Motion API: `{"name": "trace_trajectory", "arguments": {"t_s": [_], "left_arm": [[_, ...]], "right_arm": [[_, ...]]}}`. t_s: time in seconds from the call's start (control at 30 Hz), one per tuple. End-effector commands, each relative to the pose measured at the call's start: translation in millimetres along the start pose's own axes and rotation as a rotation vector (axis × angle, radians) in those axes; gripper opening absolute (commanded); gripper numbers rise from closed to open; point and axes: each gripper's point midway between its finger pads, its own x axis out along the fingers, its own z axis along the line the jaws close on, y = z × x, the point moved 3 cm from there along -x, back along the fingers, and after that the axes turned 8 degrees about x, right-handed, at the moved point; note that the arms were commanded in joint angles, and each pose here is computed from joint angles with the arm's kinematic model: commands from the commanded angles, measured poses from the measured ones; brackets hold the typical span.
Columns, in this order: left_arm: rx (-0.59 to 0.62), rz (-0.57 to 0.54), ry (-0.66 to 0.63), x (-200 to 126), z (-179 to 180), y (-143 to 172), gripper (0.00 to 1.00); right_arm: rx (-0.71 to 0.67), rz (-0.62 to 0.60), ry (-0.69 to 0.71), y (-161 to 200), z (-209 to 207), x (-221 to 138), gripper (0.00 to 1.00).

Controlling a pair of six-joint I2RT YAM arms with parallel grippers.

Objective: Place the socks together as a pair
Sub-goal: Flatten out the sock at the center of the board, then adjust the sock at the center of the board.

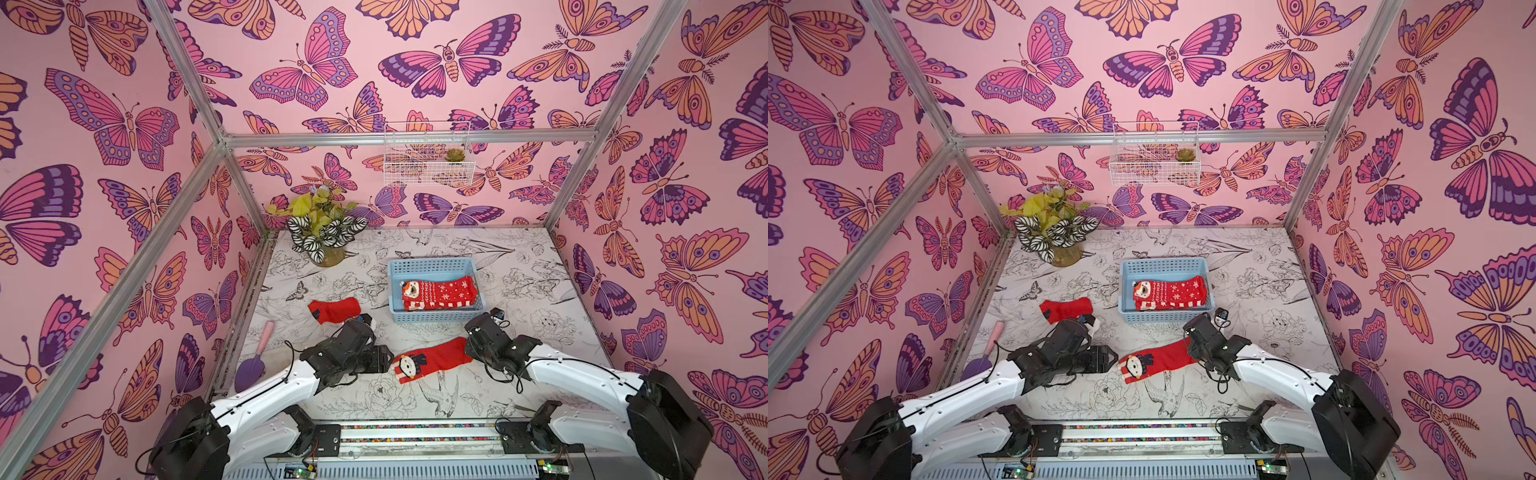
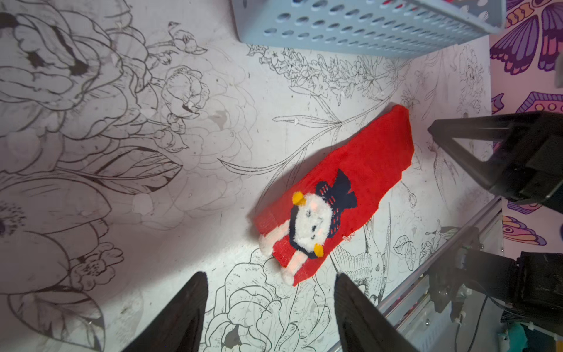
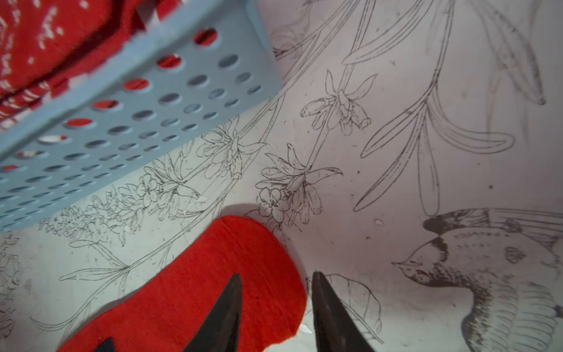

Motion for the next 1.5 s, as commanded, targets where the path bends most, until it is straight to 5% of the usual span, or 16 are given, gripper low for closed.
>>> {"name": "trace_trajectory", "arguments": {"t_s": [0.0,0.27,0.73,1.03,1.2,1.47], "left_arm": [[-0.045,-0.038,-0.037,-6,6,-4,0.68],[-0.118,-0.003,0.035,5,0,5,0.66],[-0.116,0.014,0.008,18,-2,30,0.64],[-0.103,0.077,0.019,32,-15,41,0.61],[-0.067,0.103,0.037,42,-28,42,0.51],[-0.062,0.109,0.019,64,-31,37,0.47]], "right_arm": [[-0.019,0.031,-0.007,3,1,8,0.4],[-0.03,0.061,0.038,9,-10,14,0.39],[-0.006,0.053,0.162,17,-52,11,0.0],[0.112,0.083,0.031,33,-71,-9,0.0],[0.075,-0.021,-0.013,12,-63,-25,0.3],[0.003,-0.091,-0.048,-7,-41,-32,0.36]]}}
